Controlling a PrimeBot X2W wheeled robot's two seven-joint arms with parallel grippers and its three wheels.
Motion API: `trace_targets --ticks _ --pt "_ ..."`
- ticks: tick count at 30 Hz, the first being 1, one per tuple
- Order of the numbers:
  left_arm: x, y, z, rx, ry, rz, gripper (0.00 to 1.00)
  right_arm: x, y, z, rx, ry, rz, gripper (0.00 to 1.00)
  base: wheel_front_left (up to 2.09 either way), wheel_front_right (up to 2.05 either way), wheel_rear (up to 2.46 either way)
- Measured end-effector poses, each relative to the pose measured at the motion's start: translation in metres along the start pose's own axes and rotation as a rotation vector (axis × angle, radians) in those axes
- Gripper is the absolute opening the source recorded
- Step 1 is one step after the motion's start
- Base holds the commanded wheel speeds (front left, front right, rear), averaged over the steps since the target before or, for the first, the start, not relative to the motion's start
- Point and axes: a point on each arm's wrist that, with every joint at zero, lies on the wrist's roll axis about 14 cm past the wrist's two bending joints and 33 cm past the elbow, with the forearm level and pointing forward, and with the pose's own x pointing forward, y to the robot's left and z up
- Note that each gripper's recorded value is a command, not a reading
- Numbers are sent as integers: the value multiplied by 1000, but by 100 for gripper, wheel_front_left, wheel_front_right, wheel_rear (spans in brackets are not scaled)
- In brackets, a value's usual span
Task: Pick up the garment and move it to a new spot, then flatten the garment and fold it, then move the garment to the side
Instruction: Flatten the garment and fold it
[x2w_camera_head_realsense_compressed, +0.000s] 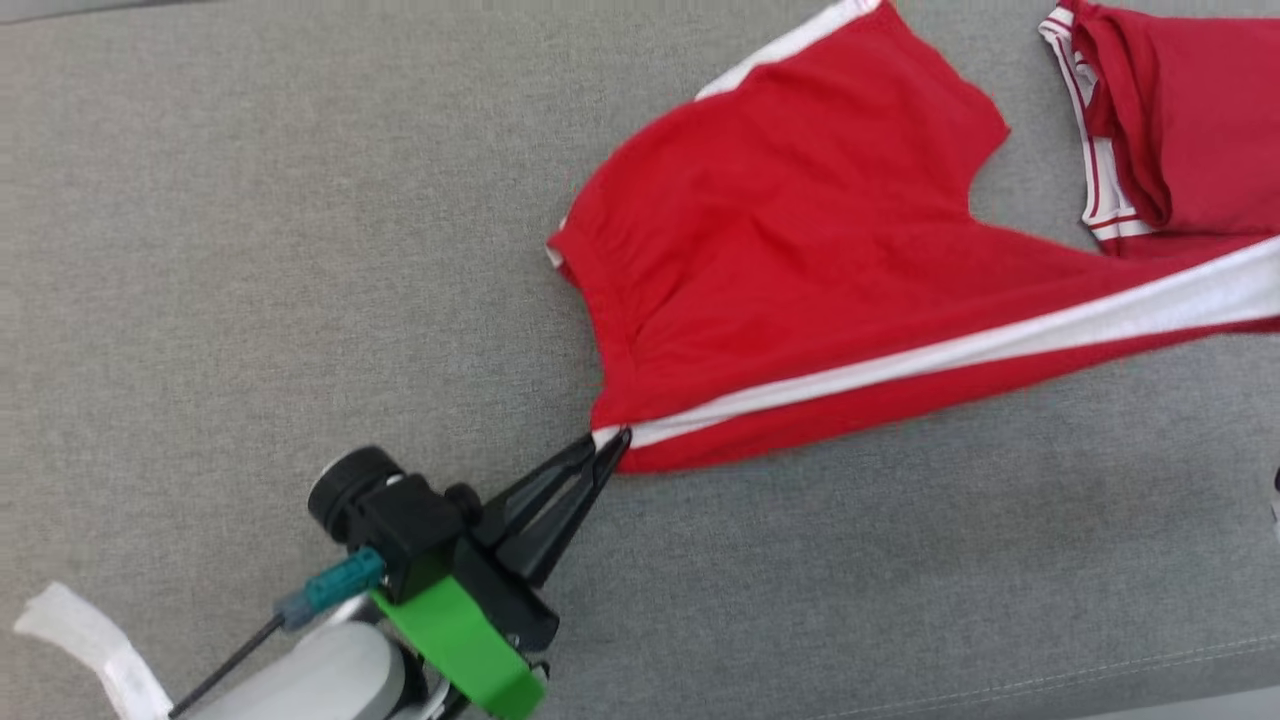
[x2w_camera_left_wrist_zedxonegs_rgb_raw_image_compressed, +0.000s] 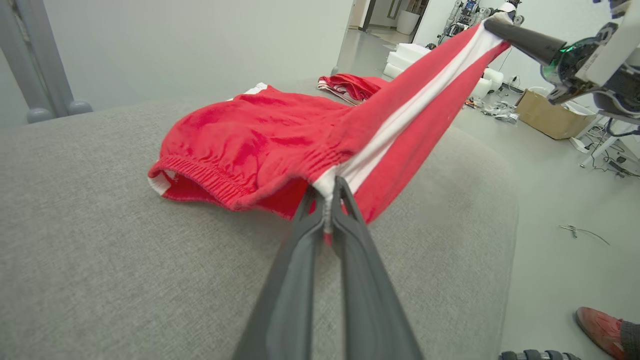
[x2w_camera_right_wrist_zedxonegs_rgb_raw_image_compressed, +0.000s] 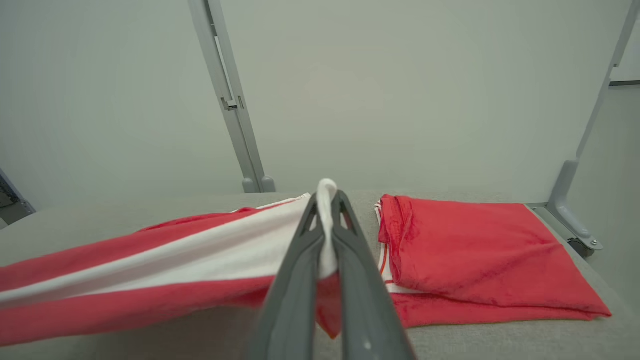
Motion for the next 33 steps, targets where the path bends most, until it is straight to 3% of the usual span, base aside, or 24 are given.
trace_targets --ticks 6,12,22,28,33 --pt "-32 -27 -1 -31 38 17 0 -37 8 5 30 12 -19 0 0 0 0" --pt "-43 -30 2 -53 58 43 0 -34 24 -1 35 48 27 0 0 0 0" --pt "-7 6 14 -191 15 72 0 29 26 -20 -17 94 78 0 0 0 0" --pt "18 50 16 -291 1 125 0 85 30 -42 -49 142 132 0 0 0 0" --pt "29 82 12 -307 15 176 0 121 35 -65 -64 199 167 0 0 0 0"
